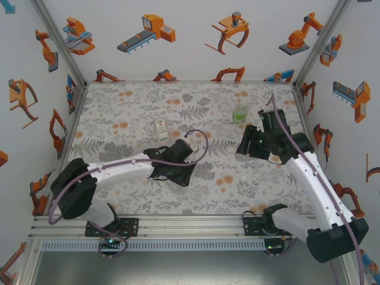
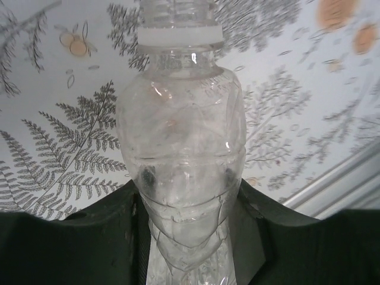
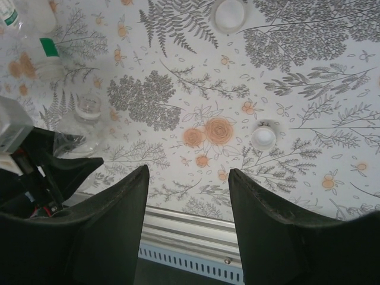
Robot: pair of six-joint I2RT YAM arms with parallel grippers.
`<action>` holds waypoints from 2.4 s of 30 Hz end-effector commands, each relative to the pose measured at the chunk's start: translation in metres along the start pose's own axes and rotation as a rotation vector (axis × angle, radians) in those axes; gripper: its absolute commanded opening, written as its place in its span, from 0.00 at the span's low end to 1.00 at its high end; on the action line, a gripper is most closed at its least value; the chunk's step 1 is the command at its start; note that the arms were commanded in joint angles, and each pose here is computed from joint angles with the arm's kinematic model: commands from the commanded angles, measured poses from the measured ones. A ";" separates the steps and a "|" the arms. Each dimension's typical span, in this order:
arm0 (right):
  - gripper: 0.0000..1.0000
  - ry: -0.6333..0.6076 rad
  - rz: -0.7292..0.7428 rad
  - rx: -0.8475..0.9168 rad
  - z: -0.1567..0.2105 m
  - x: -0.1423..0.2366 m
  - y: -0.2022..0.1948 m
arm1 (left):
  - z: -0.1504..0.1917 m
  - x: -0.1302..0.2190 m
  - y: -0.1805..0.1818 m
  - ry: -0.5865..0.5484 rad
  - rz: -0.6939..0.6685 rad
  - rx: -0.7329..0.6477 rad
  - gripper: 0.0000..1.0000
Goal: Screw on the bottle caps
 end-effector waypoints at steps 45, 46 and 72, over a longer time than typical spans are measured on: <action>0.53 -0.097 -0.264 -0.013 -0.024 0.027 0.054 | -0.026 0.090 -0.044 -0.404 0.434 -0.242 0.12; 0.53 -0.097 -0.279 -0.012 -0.025 0.029 0.056 | -0.027 0.091 -0.045 -0.406 0.436 -0.249 0.10; 0.54 0.109 -0.031 0.048 0.008 -0.031 0.023 | 0.004 0.121 -0.037 -0.566 0.505 -0.371 0.00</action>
Point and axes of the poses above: each hand's point on the last joint's axis, 136 mm out from that joint toward the fingers, its own x axis back along the fingers, its own y axis along the line the jaws close on, z = x × y, the point moved 9 cm from there along x, back along the fingers, and after that the axes turned 6 degrees about x, right-handed, at the moved point
